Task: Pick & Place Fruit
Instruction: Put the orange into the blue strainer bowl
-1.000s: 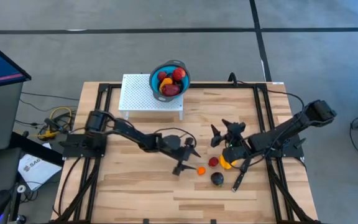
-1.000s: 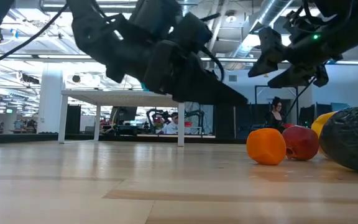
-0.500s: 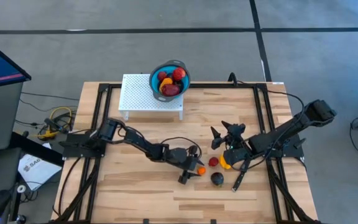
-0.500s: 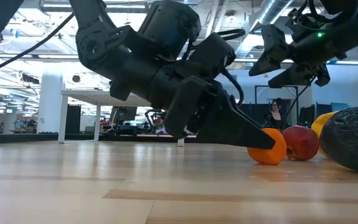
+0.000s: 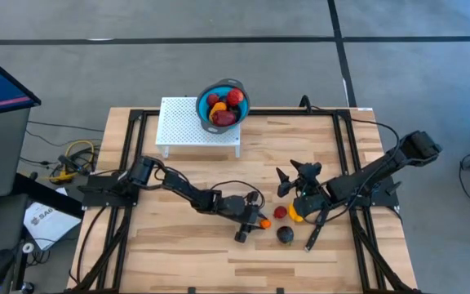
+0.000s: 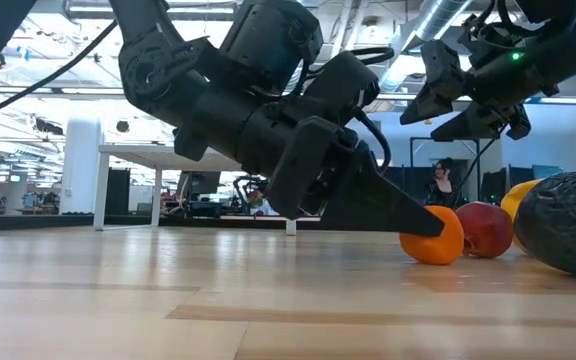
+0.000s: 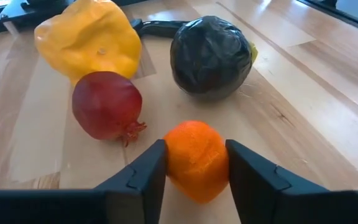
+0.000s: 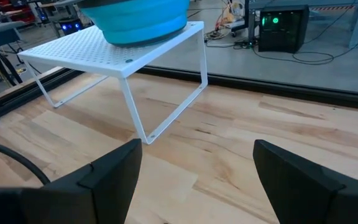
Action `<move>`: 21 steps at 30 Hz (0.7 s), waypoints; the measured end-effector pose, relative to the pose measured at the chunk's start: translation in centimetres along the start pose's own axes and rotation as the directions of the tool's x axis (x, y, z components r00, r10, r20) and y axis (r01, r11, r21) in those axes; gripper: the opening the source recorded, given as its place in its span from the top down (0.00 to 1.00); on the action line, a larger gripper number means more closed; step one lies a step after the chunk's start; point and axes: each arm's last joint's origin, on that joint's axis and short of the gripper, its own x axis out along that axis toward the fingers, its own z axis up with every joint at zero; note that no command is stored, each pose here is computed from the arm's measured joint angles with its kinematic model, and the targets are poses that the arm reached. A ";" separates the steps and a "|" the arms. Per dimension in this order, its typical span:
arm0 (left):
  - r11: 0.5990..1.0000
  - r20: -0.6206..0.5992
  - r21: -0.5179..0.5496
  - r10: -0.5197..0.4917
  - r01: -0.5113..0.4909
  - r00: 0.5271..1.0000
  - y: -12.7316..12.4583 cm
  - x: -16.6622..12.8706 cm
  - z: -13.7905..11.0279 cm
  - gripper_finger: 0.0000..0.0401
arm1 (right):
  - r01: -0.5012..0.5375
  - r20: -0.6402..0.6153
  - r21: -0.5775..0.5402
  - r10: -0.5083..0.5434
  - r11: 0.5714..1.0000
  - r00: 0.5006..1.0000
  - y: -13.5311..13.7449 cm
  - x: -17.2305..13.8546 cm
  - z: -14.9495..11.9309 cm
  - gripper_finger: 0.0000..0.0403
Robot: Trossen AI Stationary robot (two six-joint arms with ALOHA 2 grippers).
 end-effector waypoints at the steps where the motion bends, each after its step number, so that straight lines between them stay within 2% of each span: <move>1: 1.000 0.001 -0.014 -0.001 0.001 1.000 0.0 0.0 0.0 0.66 | 0.000 0.000 0.000 0.000 1.000 1.000 0.0 0.0 0.0 0.25; 5: 0.999 0.020 -0.049 -0.012 0.013 1.000 -0.6 -0.7 1.1 0.66 | -0.001 -0.002 0.000 0.001 1.000 1.000 0.0 0.0 0.0 0.25; 10: 0.999 0.074 -0.046 0.009 -0.005 0.997 -0.9 -4.6 4.4 0.66 | -0.003 -0.024 -0.038 0.002 0.999 1.000 0.0 0.1 -0.3 0.25; 14: 0.994 0.119 -0.064 0.094 -0.087 0.988 -0.1 -9.6 6.5 0.66 | 0.020 -0.024 -0.071 -0.022 0.997 0.999 0.1 0.8 -0.8 0.25; 17: 0.981 0.192 -0.091 0.186 -0.171 0.964 0.3 -13.8 8.0 0.66 | 0.046 -0.023 -0.081 -0.048 0.996 0.999 0.1 1.5 -1.4 0.25; 21: 0.937 0.294 -0.158 0.345 -0.311 0.891 1.2 -19.3 9.8 0.66 | 0.064 -0.011 -0.051 -0.064 0.997 0.998 0.6 2.6 -2.1 0.25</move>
